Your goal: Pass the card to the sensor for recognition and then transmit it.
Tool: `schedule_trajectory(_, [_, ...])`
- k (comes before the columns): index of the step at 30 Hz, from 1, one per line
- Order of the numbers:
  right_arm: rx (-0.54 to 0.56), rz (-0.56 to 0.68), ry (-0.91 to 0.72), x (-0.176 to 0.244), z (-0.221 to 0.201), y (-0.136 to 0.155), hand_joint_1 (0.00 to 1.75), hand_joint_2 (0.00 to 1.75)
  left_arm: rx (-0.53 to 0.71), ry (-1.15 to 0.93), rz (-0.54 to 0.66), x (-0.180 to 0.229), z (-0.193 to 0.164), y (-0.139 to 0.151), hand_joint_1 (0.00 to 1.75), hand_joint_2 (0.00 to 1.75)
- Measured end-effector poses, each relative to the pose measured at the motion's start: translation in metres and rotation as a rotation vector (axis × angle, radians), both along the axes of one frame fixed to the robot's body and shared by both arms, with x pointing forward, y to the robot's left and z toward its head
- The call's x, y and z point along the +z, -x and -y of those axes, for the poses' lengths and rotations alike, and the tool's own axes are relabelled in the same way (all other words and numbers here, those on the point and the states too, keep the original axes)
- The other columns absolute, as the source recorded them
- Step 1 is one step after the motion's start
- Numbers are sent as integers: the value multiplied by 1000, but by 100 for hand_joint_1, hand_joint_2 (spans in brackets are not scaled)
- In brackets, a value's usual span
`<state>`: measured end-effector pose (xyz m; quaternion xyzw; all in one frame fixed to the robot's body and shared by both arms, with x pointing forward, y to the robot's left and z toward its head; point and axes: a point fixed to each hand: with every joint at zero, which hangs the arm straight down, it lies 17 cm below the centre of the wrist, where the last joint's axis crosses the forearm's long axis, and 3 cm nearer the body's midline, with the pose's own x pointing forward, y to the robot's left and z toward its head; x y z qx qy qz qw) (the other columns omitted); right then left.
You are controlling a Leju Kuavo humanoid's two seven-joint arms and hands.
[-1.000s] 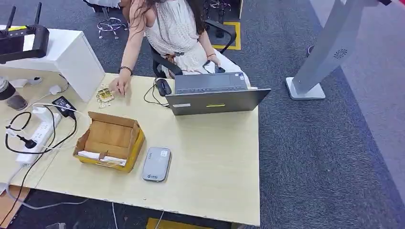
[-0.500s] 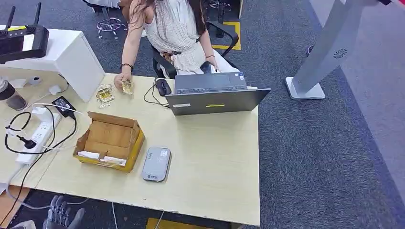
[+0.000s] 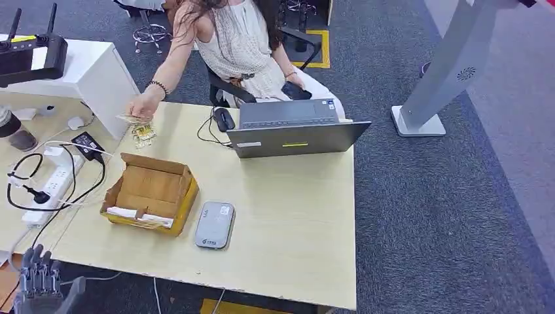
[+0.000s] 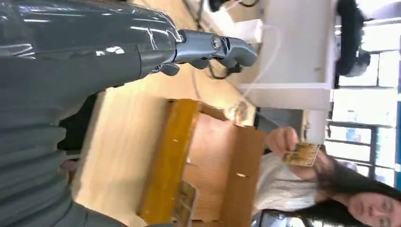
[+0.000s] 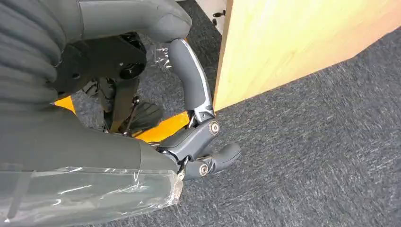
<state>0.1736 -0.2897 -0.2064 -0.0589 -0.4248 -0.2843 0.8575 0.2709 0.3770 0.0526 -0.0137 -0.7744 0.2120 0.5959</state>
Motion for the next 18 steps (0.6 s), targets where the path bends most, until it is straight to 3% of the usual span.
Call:
schedule_trajectory(7, [-19,13,2,2,2,-1,0,175,-2,-118,115,57,20,-15,0,175])
schedule_trajectory(18, [14,24,-5,4,-9,-12,0,175,-2,-418,2,64,40,-67,0,175])
